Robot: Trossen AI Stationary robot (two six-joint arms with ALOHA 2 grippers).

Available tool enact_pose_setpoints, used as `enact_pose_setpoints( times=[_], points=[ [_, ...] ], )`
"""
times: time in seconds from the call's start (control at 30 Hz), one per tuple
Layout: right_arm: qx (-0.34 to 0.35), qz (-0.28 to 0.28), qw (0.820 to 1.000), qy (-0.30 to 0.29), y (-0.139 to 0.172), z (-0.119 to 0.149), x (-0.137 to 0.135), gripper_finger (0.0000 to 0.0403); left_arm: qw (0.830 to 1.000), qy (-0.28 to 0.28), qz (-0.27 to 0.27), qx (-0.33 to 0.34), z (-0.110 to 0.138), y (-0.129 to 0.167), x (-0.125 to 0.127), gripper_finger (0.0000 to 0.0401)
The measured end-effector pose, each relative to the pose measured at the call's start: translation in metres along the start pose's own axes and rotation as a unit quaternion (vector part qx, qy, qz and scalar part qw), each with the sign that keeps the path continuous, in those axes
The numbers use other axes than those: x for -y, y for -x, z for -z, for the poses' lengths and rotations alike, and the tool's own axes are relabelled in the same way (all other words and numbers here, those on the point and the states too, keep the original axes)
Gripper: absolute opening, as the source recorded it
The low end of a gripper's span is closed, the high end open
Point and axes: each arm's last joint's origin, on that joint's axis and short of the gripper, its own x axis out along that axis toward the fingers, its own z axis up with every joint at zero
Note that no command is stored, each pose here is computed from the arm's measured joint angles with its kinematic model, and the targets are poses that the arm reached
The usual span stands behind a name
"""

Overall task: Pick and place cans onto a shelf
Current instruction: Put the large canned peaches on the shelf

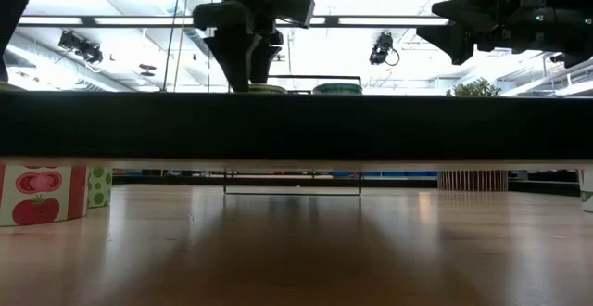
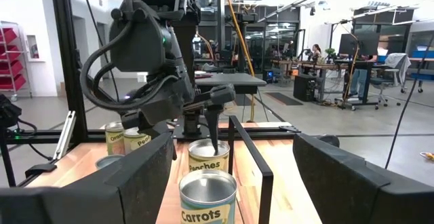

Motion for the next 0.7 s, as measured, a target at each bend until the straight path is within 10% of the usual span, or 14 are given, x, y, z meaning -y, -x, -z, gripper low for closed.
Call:
enact_pose_setpoints(
  times=[0.37,0.7],
  points=[
    [0.000,0.000,1.000,-0.001,0.0000,0.0000,0.0000,0.0313,0.987,0.158,0.014,0.007,-0.0013,0.0009,0.0001,0.0356],
    [0.000,0.000,1.000,-0.002,0.0000,0.0000,-0.0001,0.0313,0.940,0.341,0.008,0.009,-0.0018,-0.0004,-0.0044,0.0356]
  ],
)
